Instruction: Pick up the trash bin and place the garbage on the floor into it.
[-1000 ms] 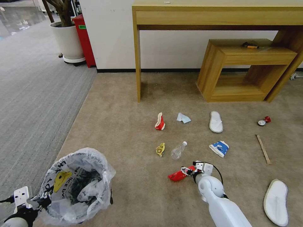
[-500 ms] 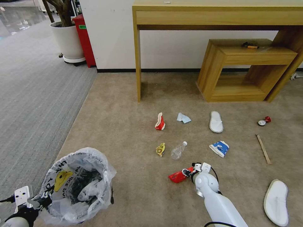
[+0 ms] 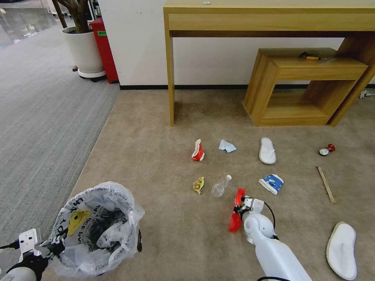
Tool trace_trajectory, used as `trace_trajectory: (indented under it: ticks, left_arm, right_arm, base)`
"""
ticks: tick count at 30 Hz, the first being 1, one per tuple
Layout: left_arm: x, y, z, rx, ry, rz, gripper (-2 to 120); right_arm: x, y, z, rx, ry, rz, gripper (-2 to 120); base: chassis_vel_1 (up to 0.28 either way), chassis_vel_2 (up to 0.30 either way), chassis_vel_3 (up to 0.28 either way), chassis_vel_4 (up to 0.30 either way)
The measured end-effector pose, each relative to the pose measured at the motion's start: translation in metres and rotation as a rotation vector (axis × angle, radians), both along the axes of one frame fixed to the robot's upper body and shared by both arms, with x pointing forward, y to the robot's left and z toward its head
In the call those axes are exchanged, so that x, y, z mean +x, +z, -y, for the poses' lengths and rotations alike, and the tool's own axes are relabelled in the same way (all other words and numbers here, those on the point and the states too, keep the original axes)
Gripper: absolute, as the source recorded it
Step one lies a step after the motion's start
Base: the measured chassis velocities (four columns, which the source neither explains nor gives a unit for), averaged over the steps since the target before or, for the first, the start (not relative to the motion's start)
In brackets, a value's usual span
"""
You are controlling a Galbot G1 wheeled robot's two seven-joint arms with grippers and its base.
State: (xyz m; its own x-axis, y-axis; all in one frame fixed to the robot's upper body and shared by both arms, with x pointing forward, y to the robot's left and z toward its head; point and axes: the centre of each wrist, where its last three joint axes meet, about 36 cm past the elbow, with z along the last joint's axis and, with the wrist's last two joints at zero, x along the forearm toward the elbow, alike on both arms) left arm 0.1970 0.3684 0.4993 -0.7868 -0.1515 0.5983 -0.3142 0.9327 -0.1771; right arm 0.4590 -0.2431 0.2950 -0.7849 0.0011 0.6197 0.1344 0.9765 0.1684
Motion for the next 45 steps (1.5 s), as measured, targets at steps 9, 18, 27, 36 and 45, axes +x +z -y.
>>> trace_trajectory:
  ticks: [9,18,27,36,45]
  left_arm:
    - [-0.001,0.002,0.002,-0.003,-0.005,0.007,0]
    - [0.001,0.001,0.006,-0.008,-0.007,0.008,0]
    - [0.007,-0.004,0.016,-0.016,0.0,-0.002,0]
    - [0.005,0.0,0.015,-0.005,0.023,0.001,0]
    - [0.008,-0.002,0.018,-0.016,0.027,0.008,0]
  right_arm:
    - [0.014,0.129,-0.025,-0.018,0.286,0.302,0]
    - [0.021,0.285,-0.129,0.202,0.857,0.532,0]
    - [-0.021,0.318,-0.282,0.284,1.322,0.513,0]
    - [-0.06,0.26,-0.318,0.25,1.38,0.38,0]
    - [-0.076,0.229,-0.313,0.224,1.313,0.317,20]
  base:
    - [0.0,0.0,0.0,0.0]
    - [0.0,0.0,0.0,0.0]
    - [0.0,0.0,0.0,0.0]
    - [0.0,0.0,0.0,0.0]
    - [0.0,0.0,0.0,0.0]
